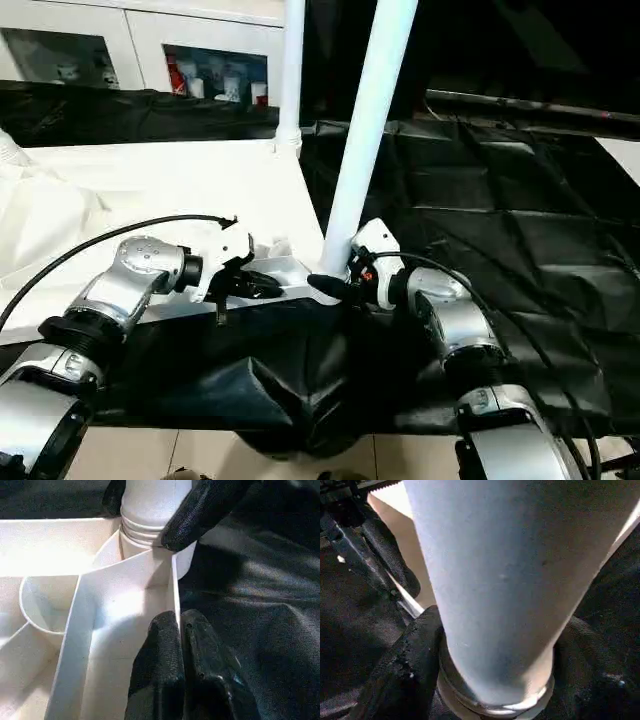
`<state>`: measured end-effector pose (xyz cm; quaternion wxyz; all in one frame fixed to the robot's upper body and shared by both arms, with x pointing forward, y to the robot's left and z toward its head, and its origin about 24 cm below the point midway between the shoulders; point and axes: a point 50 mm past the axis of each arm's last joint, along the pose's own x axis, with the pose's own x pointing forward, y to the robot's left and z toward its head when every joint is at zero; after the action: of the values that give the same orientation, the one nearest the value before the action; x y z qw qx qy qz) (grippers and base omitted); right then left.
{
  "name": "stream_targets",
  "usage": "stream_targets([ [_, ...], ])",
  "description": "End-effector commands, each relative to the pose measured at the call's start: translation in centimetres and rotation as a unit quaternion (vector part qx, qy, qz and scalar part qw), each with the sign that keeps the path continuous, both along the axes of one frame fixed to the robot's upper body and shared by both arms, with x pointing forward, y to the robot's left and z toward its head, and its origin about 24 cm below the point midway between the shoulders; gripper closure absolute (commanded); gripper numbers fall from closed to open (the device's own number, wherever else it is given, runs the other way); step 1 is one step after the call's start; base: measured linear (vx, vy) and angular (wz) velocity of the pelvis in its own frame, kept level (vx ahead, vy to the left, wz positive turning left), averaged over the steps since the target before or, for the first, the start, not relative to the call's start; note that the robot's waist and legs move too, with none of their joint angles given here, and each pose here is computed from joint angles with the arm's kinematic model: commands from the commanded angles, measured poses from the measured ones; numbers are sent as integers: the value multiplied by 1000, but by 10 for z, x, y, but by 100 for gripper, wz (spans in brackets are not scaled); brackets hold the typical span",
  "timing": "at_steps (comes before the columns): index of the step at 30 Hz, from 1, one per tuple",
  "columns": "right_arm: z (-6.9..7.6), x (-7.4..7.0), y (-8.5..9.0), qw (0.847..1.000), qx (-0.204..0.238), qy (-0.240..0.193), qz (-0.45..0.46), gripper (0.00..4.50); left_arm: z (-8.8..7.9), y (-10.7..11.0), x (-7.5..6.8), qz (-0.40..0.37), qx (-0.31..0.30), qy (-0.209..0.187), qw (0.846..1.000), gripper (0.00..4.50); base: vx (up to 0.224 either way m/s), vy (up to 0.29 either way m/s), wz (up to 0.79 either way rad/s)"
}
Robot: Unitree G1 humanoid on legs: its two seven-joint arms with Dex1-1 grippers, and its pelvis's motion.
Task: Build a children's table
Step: Rotate leg to tighten
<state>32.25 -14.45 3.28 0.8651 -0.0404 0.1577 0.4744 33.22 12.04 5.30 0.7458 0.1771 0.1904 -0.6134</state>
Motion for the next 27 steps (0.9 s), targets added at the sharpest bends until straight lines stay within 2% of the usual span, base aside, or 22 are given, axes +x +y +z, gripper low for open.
stream_targets([
  [1,-10,-6,6,1000,-3,21,-2,178,-11,-12,-6,-2,-8,17,1000,450,0,0,0],
  [5,-27,-1,19,990,-13,53,-130,178,-14,-32,4,65,-1,-3,998,450,0,0,0],
  [8,-35,10,28,959,-16,75,-272,178,-15,-59,8,104,-3,-13,994,450,0,0,0],
  [10,-35,12,37,950,-11,74,-302,178,-14,-74,7,113,-6,-12,994,450,0,0,0],
  [12,-33,14,49,948,-9,66,-310,178,-14,-88,6,116,-9,-10,993,450,0,0,0],
  [13,-29,16,57,951,-25,38,-304,178,-14,-96,4,115,-11,-10,993,450,0,0,0],
  [16,-27,16,60,954,-31,25,-297,178,-14,-97,4,110,-8,-15,994,450,0,0,0],
  [17,-26,17,61,954,-24,23,-297,123,-15,-96,4,111,-6,-17,994,450,0,0,0],
  [20,-22,17,56,963,0,12,-270,103,-15,-84,5,100,-4,-24,995,450,0,0,0],
  [25,-16,18,39,973,-5,-18,-228,66,-15,-66,4,70,-8,-28,997,450,0,0,0],
  [27,-11,19,22,979,-13,-33,-202,66,-14,-52,2,49,-15,-24,998,450,0,0,0],
])
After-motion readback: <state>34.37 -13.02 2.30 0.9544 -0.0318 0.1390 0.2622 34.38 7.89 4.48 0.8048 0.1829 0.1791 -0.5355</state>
